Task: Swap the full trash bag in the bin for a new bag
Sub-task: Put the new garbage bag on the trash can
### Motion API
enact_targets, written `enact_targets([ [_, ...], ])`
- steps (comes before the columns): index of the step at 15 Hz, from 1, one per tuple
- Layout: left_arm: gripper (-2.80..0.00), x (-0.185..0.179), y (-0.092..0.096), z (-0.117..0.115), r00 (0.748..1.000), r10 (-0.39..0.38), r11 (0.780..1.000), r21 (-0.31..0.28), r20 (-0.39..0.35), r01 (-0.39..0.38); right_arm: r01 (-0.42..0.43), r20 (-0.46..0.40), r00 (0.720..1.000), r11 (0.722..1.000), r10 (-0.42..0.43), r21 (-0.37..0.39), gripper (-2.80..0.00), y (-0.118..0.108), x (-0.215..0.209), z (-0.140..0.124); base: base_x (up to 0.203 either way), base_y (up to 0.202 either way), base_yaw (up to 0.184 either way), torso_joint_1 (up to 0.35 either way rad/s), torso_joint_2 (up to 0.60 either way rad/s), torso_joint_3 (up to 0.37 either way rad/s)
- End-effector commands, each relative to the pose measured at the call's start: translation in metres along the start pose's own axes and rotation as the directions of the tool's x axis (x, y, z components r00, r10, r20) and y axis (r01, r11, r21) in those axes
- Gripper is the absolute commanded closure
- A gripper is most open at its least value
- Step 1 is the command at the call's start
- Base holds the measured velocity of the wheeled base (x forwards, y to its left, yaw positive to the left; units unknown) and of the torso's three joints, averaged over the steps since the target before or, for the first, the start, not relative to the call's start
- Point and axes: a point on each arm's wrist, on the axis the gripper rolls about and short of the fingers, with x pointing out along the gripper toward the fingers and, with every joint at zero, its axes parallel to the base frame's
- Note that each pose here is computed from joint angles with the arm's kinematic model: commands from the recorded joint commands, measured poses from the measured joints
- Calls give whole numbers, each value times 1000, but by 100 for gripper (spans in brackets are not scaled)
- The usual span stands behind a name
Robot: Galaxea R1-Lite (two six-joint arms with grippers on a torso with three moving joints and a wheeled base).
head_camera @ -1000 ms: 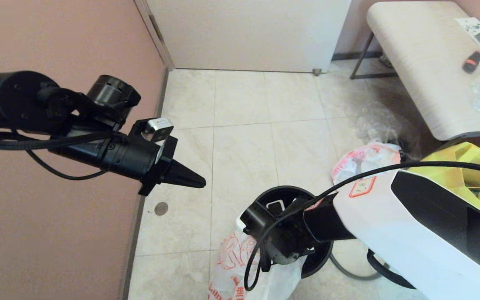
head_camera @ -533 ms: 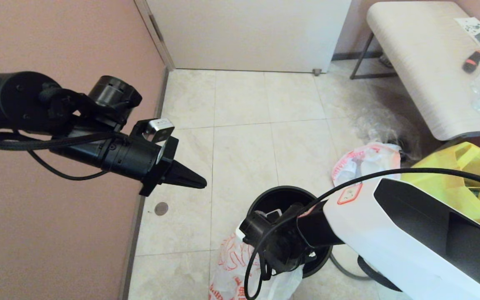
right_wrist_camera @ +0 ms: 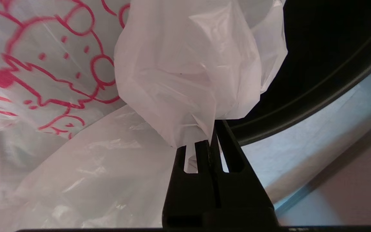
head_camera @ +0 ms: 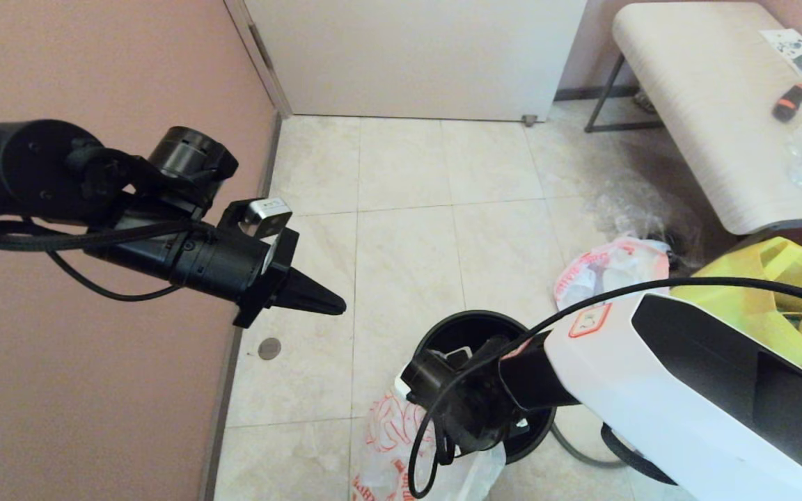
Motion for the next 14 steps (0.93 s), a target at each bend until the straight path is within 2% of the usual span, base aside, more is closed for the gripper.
enact_targets([
  [1, 0, -1, 0, 0, 1000, -3, 1000, -8, -2, 3, -5, 21, 1000, 999, 5, 32, 0, -8, -6, 8, 0, 0, 0, 0, 0, 0],
  [4, 0, -1, -3, -2, 1000, -7, 1000, -8, -2, 7, -48, 106, 994, 979, 28, 198, 0, -34, -2, 44, 0, 0, 0, 0, 0, 0],
  [6, 0, 0, -2, -1, 1000, -6, 1000, -10, -4, 6, -72, 103, 994, 958, 46, 277, 0, -55, 15, 61, 0, 0, 0, 0, 0, 0],
  [8, 0, 1, -1, -1, 1000, -4, 1000, -13, -7, 3, -90, 116, 992, 931, 52, 354, 0, -59, 36, 71, 0, 0, 0, 0, 0, 0],
  [11, 0, 2, -1, -1, 1000, -4, 1000, -13, -9, 4, -109, 127, 990, 912, 63, 395, 0, -51, 76, 78, 0, 0, 0, 0, 0, 0],
  [14, 0, -1, -3, -1, 1000, -6, 1000, -9, -3, 6, -98, 124, 991, 928, 56, 360, 0, -35, 121, 70, 0, 0, 0, 0, 0, 0],
])
